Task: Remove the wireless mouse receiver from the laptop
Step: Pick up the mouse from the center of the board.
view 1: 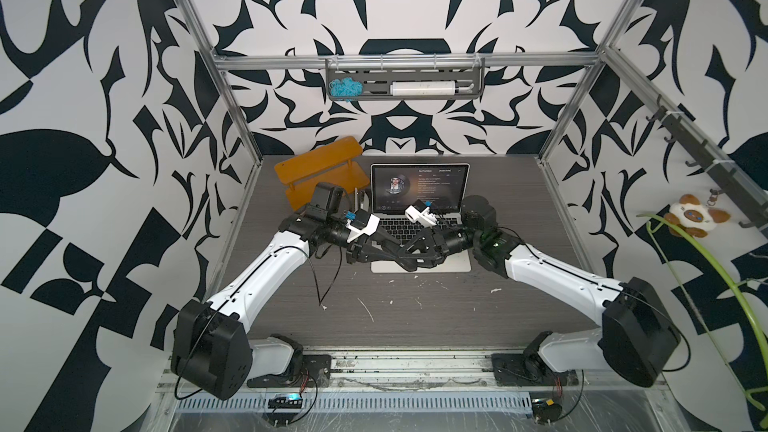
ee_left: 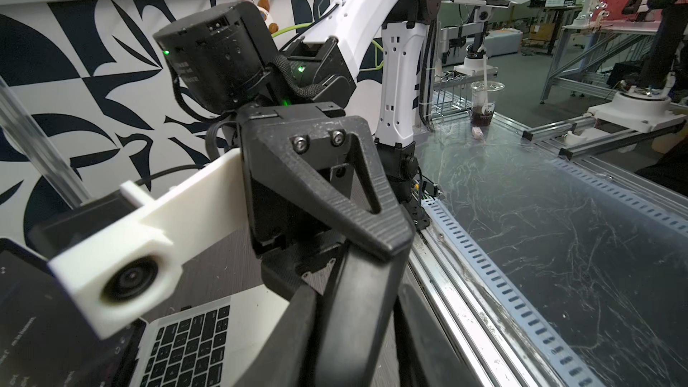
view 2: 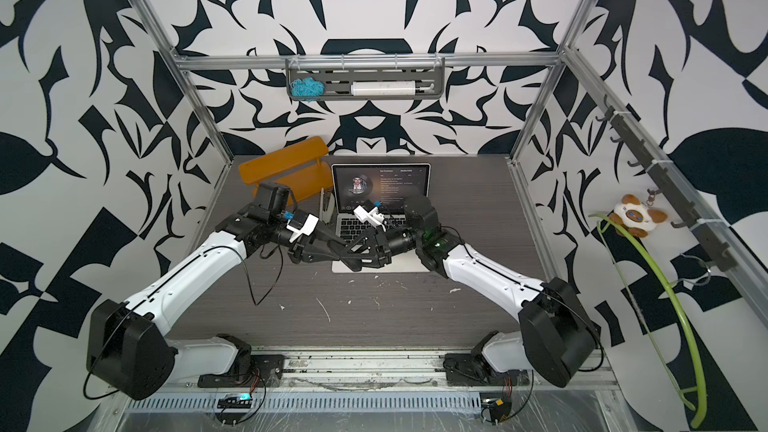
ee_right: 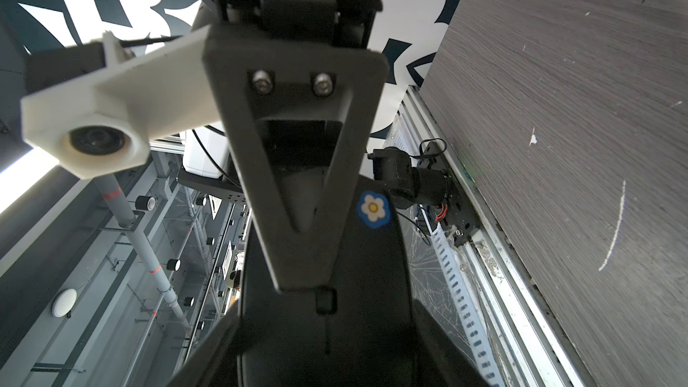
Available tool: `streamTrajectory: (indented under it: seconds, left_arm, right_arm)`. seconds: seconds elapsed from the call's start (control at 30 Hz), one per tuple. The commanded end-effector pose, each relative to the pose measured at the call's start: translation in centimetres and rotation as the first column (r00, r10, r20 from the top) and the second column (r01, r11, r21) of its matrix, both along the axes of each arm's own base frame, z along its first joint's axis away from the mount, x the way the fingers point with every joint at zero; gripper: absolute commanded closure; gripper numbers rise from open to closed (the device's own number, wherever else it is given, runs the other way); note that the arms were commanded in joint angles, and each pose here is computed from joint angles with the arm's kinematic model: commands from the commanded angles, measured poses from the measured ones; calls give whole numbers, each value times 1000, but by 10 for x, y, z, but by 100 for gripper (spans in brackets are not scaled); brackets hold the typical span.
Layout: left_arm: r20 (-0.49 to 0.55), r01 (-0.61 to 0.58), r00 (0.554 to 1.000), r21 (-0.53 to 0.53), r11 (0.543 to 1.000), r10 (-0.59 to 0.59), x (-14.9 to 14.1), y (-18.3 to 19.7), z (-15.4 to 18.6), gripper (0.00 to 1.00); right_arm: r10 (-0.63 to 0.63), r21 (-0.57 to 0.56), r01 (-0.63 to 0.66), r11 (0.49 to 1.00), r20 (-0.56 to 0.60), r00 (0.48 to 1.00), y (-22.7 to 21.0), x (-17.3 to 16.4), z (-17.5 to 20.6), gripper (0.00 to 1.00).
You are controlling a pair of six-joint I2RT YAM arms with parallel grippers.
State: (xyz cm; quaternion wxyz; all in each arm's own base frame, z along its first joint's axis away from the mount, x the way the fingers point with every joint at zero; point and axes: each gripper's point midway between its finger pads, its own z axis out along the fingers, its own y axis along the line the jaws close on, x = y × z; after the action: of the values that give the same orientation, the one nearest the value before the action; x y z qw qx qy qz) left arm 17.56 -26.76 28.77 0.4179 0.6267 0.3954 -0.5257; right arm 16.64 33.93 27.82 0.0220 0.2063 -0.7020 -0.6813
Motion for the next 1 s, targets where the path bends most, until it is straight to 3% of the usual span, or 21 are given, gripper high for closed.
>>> streamTrajectory:
  seconds: [0.0,0.13,0.23,0.37,0.5,0.63,0.7,0.77,0.83,0.97]
  left_arm:
    - [-49,-19,999,56,998,21,4,-3,-7,79]
    - [-60,-26,998,73,997,30,7,-4,-10,100]
    - [-68,-36,997,85,996,42,9,-5,-10,100]
    - [-102,-93,989,128,987,106,21,-8,-12,100]
    - [-192,-183,957,186,965,218,42,-12,-6,100]
    - [-347,-308,858,246,919,380,77,-10,3,100]
    - [-456,-373,753,299,878,475,100,-6,4,100]
    - [-557,-376,659,339,862,506,114,-2,4,100]
    - [-636,-361,564,383,850,526,122,-2,-1,100]
    - [-729,-322,478,375,869,491,120,-4,-1,100]
  right_arm:
    - [-5,104,-10,995,144,990,11,-1,32,44]
    - [-22,111,4,994,163,986,11,3,38,22]
    - [-103,97,85,992,193,976,1,22,43,13]
    - [-289,76,278,957,233,929,-34,67,49,11]
    - [-457,28,475,880,327,827,-73,101,48,11]
    - [-493,-29,554,832,421,761,-85,108,34,9]
    - [-494,-22,576,817,486,721,-91,107,28,9]
    - [-499,-6,618,786,585,639,-99,105,24,9]
    - [-494,-5,644,765,637,592,-105,104,17,9]
    - [-442,-66,593,803,601,666,-90,97,2,12]
